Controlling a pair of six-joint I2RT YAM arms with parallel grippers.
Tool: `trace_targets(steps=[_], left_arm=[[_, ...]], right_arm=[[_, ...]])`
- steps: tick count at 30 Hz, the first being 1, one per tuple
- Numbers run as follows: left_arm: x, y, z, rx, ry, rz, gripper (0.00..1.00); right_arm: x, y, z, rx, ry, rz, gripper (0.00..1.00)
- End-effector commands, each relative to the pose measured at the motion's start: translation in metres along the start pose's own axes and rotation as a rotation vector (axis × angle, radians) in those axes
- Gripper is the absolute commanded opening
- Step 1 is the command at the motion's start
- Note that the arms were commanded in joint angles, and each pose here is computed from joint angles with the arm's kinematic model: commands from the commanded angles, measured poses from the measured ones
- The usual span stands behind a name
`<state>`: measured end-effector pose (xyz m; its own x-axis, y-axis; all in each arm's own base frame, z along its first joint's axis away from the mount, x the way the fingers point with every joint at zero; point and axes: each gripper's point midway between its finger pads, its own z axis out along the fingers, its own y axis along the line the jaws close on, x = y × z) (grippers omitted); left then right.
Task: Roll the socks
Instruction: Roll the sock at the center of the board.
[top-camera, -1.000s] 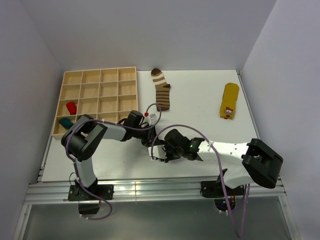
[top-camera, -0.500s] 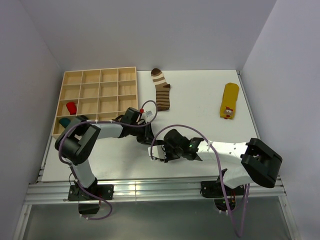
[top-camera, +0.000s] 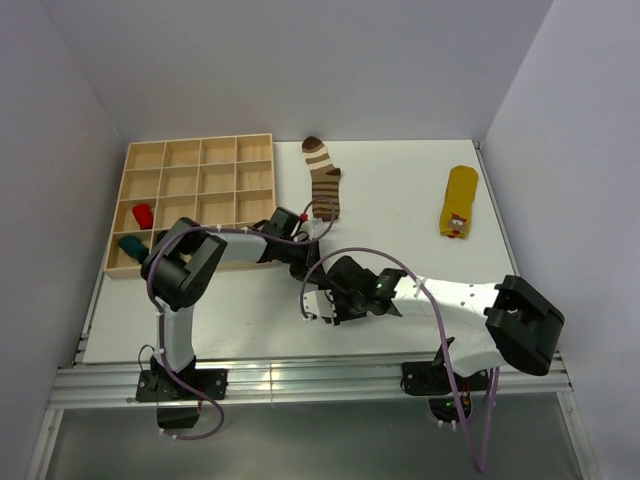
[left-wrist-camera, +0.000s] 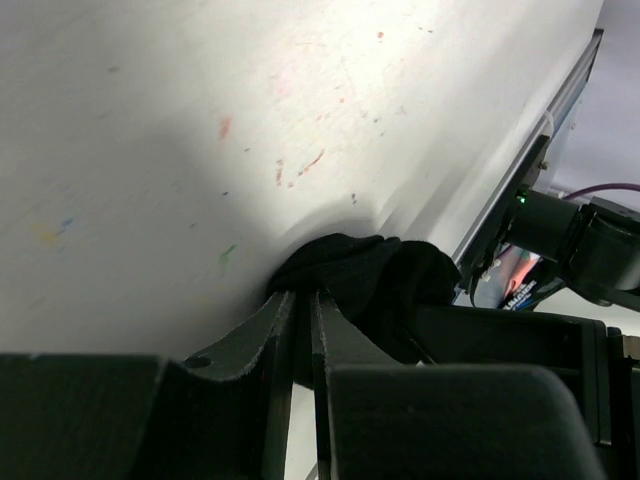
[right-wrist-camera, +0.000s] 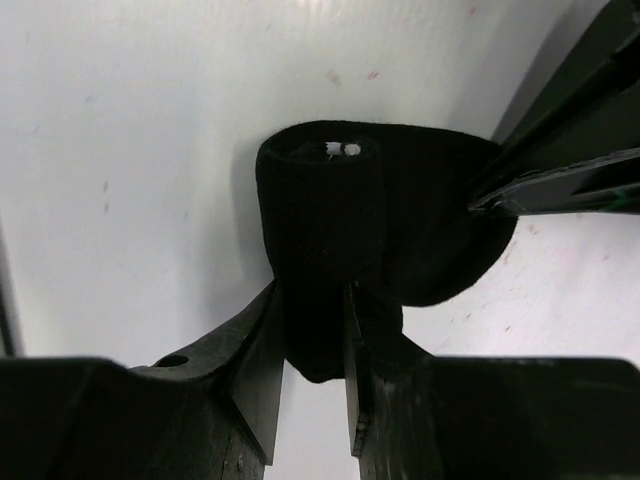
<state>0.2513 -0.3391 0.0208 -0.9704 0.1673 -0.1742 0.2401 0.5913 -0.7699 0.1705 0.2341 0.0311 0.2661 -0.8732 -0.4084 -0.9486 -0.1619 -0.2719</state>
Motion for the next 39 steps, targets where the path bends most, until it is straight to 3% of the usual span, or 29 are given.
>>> trace_targets(steps=[1, 12, 21, 25, 29, 32, 39], left_arm=[[-0.009, 0.004, 0.009, -0.019, -0.014, 0.046, 0.17], [-0.025, -0.012, 0.003, 0.019, -0.07, 0.098, 0.22], [-0.055, -0.028, -0.031, 0.047, -0.235, 0.132, 0.38], [-0.077, -0.024, -0.058, 0.027, -0.366, 0.108, 0.41], [-0.092, -0.012, -0.093, 0.021, -0.557, -0.007, 0.41], [-0.089, 0.001, -0.124, 0.018, -0.689, -0.079, 0.41], [-0.072, 0.001, -0.206, -0.05, -1.077, -0.078, 0.41]], right_arm=[[0.021, 0.036, -0.012, -0.173, 0.107, 0.03, 0.25], [0.027, 0.048, 0.006, -0.435, 0.176, 0.18, 0.22], [0.031, 0.037, 0.007, -0.484, 0.168, 0.27, 0.22], [0.034, 0.036, 0.007, -0.513, 0.174, 0.302, 0.22], [0.033, 0.032, 0.007, -0.543, 0.171, 0.337, 0.22], [0.032, 0.029, 0.005, -0.564, 0.174, 0.358, 0.22], [0.028, 0.013, 0.005, -0.66, 0.162, 0.433, 0.23]])
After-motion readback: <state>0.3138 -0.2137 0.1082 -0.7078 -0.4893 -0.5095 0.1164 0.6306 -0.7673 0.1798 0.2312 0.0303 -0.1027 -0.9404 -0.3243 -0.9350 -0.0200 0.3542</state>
